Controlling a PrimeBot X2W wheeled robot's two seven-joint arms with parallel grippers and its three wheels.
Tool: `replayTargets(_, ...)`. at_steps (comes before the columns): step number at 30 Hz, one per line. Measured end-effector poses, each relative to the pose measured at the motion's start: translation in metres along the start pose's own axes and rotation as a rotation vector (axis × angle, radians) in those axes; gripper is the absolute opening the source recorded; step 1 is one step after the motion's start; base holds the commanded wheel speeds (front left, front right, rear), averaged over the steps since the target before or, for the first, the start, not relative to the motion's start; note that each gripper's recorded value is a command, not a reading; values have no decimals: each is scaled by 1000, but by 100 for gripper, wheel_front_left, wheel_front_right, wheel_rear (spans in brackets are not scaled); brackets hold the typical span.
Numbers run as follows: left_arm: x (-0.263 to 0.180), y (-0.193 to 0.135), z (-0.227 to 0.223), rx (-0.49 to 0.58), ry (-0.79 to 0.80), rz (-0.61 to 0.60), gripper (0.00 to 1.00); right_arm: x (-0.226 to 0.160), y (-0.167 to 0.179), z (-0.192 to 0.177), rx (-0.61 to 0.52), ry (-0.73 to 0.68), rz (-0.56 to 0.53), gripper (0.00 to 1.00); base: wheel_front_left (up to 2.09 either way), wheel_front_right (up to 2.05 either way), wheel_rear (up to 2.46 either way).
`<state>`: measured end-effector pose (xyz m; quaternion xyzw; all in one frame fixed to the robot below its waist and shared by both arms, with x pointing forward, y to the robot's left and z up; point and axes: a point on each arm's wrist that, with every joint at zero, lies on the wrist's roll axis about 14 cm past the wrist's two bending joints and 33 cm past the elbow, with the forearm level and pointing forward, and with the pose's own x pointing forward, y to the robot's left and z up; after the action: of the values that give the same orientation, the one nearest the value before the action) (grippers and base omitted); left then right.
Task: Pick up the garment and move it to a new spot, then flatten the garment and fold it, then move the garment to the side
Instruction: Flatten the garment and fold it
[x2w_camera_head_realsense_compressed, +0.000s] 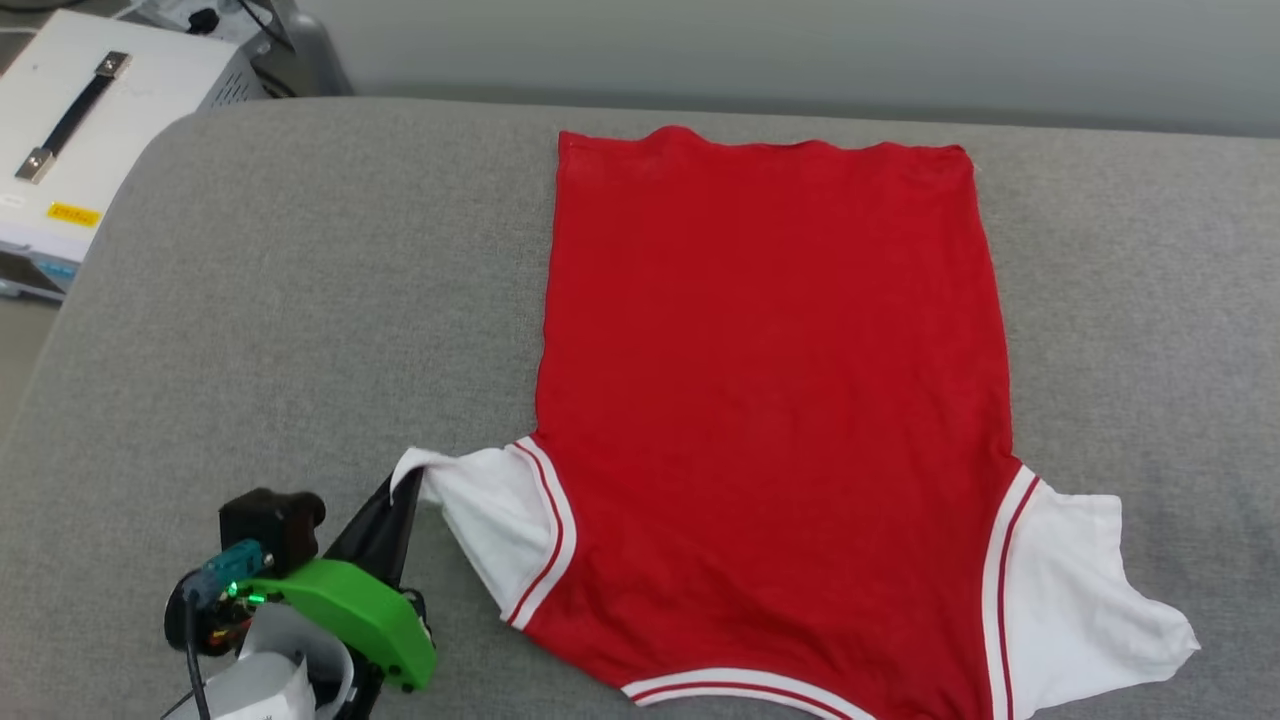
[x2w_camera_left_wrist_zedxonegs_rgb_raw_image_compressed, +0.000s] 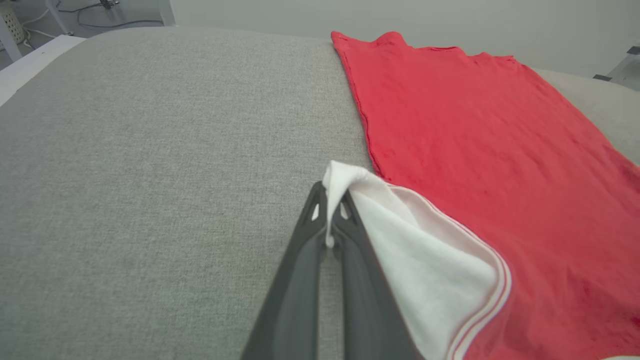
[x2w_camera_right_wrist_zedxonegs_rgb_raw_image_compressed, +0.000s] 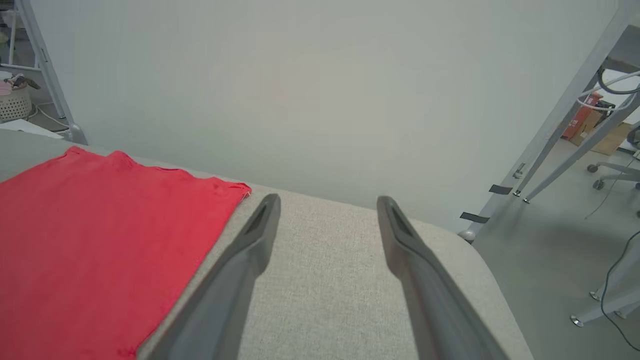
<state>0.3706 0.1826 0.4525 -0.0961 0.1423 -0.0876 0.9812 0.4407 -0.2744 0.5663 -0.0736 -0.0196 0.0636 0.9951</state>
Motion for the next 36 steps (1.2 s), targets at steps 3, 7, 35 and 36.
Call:
replayTargets(3, 11, -5, 8, 2, -32, -11, 0, 38, 3, 29, 2, -58, 28, 100, 0, 0, 0)
replayTargets(7, 25, -11, 13, -10, -59, -19, 0, 88, 22, 36, -20, 12, 110, 100, 0, 0, 0)
replayTargets(35, 66, 29, -37, -30, -4, 114, 0, 219, 138, -200, -42, 1080, 373, 100, 0, 0, 0)
replayTargets(36, 66, 31, -38, -31, -1, 120, 0, 218, 137, -205, -41, 1093, 374, 100, 0, 0, 0)
